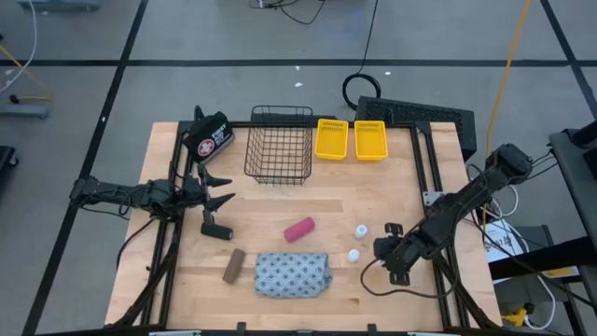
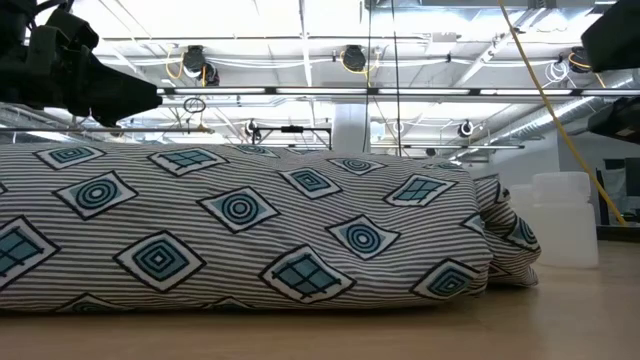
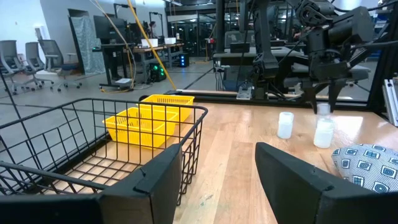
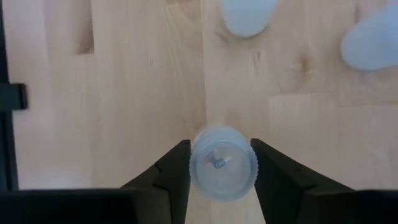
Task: Pick & Place Medicine items
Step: Put the bottom right white medicine bottle into the right yellow basket
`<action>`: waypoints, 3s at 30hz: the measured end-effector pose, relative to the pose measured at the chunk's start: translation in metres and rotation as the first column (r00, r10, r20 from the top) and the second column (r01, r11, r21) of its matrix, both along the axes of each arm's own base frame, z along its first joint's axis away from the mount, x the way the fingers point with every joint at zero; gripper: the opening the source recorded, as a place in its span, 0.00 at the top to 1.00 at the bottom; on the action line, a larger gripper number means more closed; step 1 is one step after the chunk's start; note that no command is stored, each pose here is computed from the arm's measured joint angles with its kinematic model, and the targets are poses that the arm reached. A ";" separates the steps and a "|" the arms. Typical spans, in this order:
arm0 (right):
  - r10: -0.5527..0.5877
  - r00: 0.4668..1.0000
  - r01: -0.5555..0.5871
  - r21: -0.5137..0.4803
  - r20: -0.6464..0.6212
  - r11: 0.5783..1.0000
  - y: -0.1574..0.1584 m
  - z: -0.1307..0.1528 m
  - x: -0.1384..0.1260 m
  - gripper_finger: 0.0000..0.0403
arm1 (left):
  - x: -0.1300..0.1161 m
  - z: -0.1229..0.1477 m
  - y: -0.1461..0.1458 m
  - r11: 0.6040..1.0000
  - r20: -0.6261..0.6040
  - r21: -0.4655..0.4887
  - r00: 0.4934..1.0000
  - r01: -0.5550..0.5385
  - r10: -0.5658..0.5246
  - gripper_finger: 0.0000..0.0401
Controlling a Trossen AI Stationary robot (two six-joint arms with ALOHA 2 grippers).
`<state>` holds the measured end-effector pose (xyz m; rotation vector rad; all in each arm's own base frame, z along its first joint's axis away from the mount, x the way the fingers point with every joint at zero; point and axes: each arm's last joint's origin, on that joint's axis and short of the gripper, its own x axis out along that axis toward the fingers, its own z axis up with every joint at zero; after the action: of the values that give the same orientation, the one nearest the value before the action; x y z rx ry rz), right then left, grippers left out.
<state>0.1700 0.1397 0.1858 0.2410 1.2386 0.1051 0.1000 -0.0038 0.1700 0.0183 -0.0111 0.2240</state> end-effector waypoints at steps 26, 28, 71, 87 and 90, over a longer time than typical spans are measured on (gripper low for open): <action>-0.114 0.940 0.130 -0.030 0.321 0.991 -0.072 0.051 0.010 0.66 | 0.000 0.000 0.000 1.000 0.000 0.000 1.000 0.000 0.000 0.47; -0.121 0.928 0.143 -0.039 0.353 0.989 -0.080 0.055 0.011 0.65 | 0.000 0.000 0.000 1.000 0.000 0.000 1.000 0.000 0.000 0.47; -0.703 0.695 0.716 -0.222 0.150 0.661 -0.390 0.041 0.007 0.65 | 0.000 0.000 0.000 1.000 0.000 0.000 1.000 0.000 0.000 0.47; -0.720 0.684 0.718 -0.287 0.122 0.634 -0.409 0.012 0.017 0.65 | 0.000 0.000 0.000 1.000 0.000 0.000 1.000 0.000 0.000 0.47; -0.726 0.674 0.729 -0.282 0.135 0.624 -0.410 0.011 0.018 0.65 | 0.000 0.000 0.000 1.000 0.000 0.000 1.000 0.000 0.000 0.47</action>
<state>0.1881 -0.2701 0.1970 0.4502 1.0438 -0.8084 0.1000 -0.0038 0.1699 0.0184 -0.0109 0.2238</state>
